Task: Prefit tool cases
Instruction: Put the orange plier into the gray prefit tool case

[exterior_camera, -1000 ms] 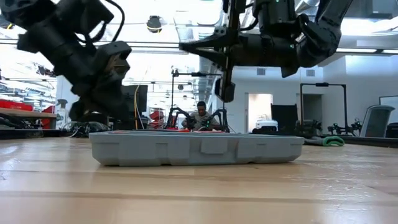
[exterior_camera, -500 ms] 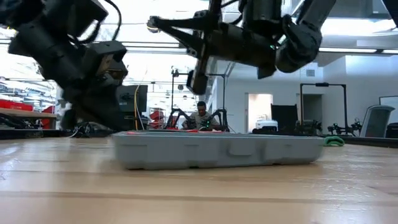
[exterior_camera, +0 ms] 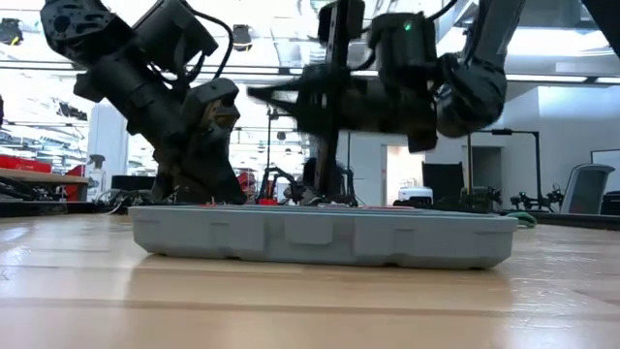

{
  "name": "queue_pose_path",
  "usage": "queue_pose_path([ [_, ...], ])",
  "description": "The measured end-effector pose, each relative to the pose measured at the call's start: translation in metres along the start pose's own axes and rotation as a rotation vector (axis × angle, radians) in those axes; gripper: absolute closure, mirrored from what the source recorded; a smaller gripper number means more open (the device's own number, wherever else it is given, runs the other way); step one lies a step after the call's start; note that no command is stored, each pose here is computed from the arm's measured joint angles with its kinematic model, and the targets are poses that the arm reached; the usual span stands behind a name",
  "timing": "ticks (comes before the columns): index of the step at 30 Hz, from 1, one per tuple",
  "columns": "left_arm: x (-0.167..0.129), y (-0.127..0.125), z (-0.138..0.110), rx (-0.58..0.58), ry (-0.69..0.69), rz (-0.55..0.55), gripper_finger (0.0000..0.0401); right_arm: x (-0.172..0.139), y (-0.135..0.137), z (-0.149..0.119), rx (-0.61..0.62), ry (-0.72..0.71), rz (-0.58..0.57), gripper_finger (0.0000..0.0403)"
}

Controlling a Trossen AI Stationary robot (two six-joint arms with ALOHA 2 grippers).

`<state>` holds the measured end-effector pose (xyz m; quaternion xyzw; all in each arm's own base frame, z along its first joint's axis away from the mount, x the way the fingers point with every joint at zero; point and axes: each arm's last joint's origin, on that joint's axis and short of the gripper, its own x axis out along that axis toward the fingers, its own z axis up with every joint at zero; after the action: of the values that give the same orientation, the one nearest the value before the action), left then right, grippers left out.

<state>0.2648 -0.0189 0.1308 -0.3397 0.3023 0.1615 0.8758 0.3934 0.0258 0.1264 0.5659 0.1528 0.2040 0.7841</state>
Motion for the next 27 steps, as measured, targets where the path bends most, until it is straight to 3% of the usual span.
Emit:
queue_pose_path([
  [4,-0.005,-0.004,0.005,0.015,0.001,-0.017,0.0401,-0.006,0.026,0.006,-0.063,-0.057,0.059,0.0403],
  [8,-0.013,-0.005,0.009,0.034,-0.007,-0.019,0.0401,-0.001,0.024,-0.006,-0.067,-0.019,0.008,0.0403],
  [14,-0.022,-0.004,0.012,0.050,-0.002,0.000,0.0401,-0.002,-0.001,-0.018,-0.024,0.042,-0.278,0.0403],
  [18,-0.022,-0.002,0.013,0.056,0.003,0.004,0.0401,-0.006,0.002,-0.006,-0.055,0.006,-0.190,0.0403],
  [23,-0.022,-0.003,0.013,0.069,0.015,-0.013,0.0401,-0.004,0.030,0.005,-0.102,-0.115,0.053,0.0403],
  [25,-0.022,-0.001,0.015,0.081,0.022,-0.026,0.0401,-0.001,0.028,-0.001,-0.088,-0.104,0.026,0.0403],
  [27,-0.021,0.001,0.018,0.090,0.033,-0.035,0.0401,0.001,0.017,-0.010,-0.066,-0.092,-0.107,0.0403],
])
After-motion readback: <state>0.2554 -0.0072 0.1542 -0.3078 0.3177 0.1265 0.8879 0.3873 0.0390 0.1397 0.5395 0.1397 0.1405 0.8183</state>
